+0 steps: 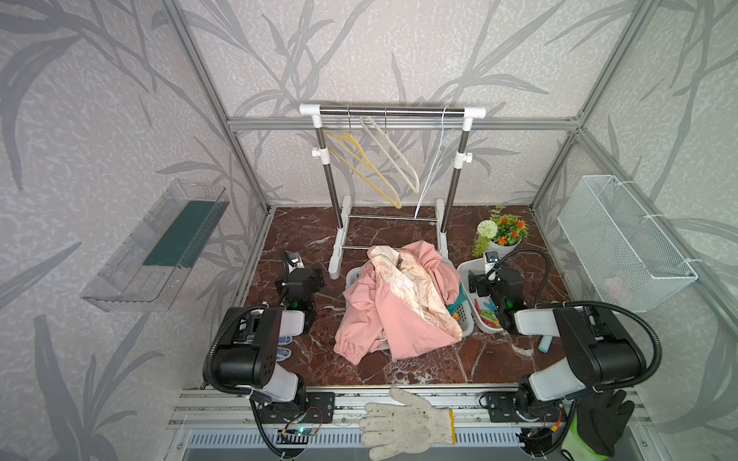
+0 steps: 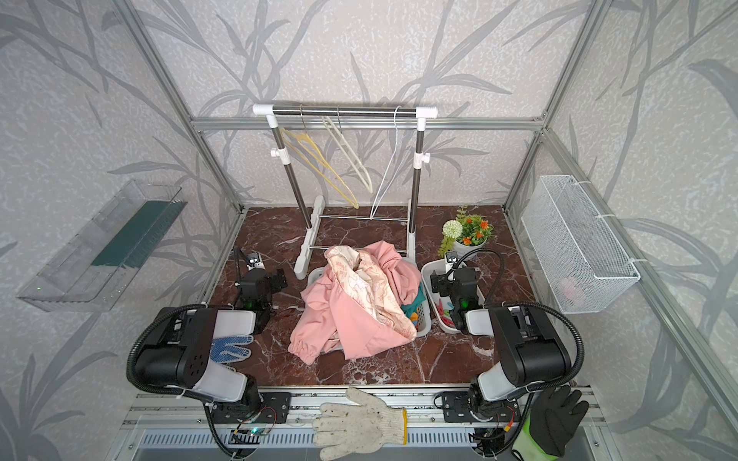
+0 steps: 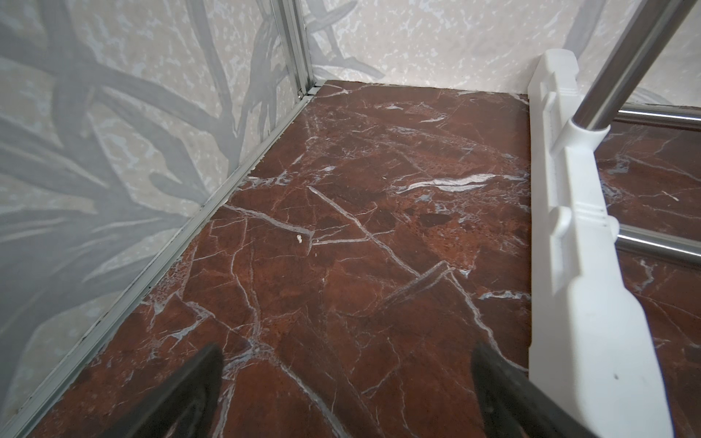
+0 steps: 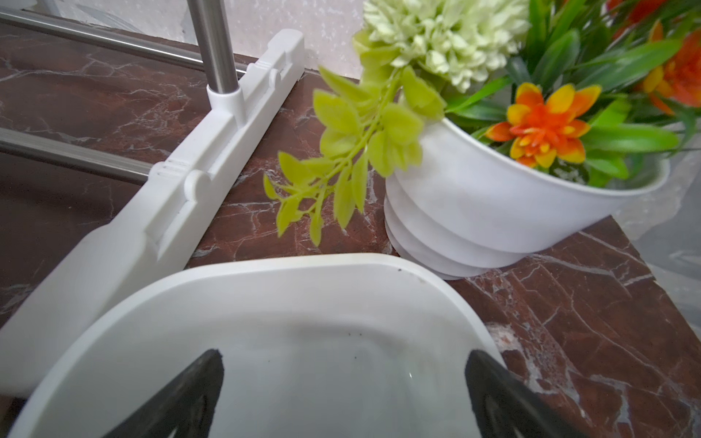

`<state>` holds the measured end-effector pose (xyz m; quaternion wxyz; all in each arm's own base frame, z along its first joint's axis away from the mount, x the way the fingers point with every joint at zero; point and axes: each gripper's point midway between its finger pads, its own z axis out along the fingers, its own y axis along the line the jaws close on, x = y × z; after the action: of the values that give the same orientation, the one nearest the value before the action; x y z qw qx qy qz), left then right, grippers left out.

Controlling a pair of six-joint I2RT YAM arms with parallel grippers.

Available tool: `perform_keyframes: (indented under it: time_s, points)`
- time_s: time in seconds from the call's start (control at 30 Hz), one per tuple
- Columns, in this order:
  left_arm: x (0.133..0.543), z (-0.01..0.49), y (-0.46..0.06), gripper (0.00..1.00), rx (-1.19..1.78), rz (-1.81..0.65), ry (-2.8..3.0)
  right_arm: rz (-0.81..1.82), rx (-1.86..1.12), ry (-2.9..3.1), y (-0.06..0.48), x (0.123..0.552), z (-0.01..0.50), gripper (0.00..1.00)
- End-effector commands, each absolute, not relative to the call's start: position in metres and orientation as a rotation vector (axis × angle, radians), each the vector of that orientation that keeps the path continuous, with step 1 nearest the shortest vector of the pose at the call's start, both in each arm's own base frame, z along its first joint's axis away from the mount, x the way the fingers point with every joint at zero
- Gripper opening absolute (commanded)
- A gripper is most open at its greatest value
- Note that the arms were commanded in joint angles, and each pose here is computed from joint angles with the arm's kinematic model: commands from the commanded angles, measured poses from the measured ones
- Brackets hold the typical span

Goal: Remove the clothespins securing jackets to the hanger
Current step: Reset both arms

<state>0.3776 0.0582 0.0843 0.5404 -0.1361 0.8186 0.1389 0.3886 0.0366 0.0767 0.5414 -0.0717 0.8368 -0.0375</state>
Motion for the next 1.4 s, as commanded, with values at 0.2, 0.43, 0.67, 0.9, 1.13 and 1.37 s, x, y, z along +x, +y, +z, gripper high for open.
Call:
perform_keyframes:
  time_s: [0.2, 0.43, 0.67, 0.9, 1.13, 1.37]
  points:
    - [0.3837, 0.0964, 0.0614, 0.99, -0.347, 0.329, 1.901, -0.078, -0.156, 1.951, 0.0368, 0.3957, 0.0907, 0.99]
    - [0.3836, 0.0965, 0.0618, 0.99, -0.348, 0.33, 1.901, -0.076, -0.156, 1.952, 0.0374, 0.3957, 0.0906, 0.99]
    - [0.3841, 0.0969, 0.0617, 0.99, -0.348, 0.329, 1.9, -0.076, -0.156, 1.952, 0.0372, 0.3957, 0.0905, 0.99]
    - [0.3837, 0.0966, 0.0616, 0.99, -0.348, 0.329, 1.9, -0.075, -0.156, 1.953, 0.037, 0.3957, 0.0902, 0.99]
    - [0.3836, 0.0963, 0.0615, 0.99, -0.348, 0.33, 1.902, -0.055, -0.156, 1.958, 0.0369, 0.3967, 0.0899, 0.99]
    - [0.3836, 0.0964, 0.0614, 0.99, -0.348, 0.33, 1.901, -0.045, -0.157, 1.962, 0.0368, 0.397, 0.0895, 0.99]
